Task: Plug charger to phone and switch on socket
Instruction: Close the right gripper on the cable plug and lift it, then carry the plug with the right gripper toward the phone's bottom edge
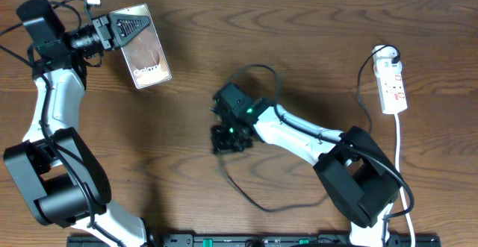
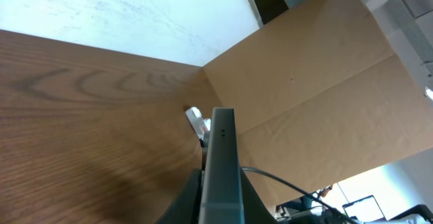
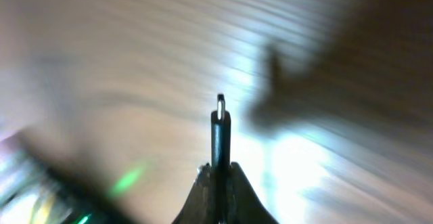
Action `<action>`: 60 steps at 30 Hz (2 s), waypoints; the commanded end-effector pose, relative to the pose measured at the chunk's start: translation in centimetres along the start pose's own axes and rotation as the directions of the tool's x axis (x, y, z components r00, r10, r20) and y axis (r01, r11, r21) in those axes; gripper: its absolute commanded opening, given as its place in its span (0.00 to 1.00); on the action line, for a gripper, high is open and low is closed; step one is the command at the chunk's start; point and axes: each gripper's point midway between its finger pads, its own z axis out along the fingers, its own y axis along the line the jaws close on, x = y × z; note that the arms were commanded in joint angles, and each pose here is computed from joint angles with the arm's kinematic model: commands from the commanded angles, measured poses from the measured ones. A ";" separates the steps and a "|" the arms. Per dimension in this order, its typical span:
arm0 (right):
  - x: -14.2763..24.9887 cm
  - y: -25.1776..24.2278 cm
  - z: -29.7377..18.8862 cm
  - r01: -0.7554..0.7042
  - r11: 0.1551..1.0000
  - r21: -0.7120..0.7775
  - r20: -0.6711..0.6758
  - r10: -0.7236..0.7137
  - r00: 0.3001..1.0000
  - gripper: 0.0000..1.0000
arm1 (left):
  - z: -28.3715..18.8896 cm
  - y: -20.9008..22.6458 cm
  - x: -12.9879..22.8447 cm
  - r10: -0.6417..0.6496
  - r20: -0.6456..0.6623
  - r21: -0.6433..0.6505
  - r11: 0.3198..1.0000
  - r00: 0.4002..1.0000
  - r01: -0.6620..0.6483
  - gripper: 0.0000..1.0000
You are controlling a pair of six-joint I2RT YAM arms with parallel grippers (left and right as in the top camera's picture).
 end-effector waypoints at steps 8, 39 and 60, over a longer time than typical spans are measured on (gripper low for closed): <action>-1.4 9.7 -6.2 0.453 0.683 -0.573 0.170 -0.442 0.881 0.01 | -0.2 -1.3 0.1 0.032 -0.015 0.025 0.999 0.999 -0.032 0.07; -9.2 12.7 -12.2 0.461 0.652 -0.603 0.410 -0.242 0.879 0.01 | 1.7 -0.9 -3.1 -0.148 0.123 -0.054 0.986 0.981 0.156 0.07; -9.4 12.6 -10.6 0.530 0.502 -0.683 0.436 -0.302 0.848 0.01 | 1.8 -1.1 -2.9 -0.148 0.110 -0.046 0.987 0.983 0.154 0.07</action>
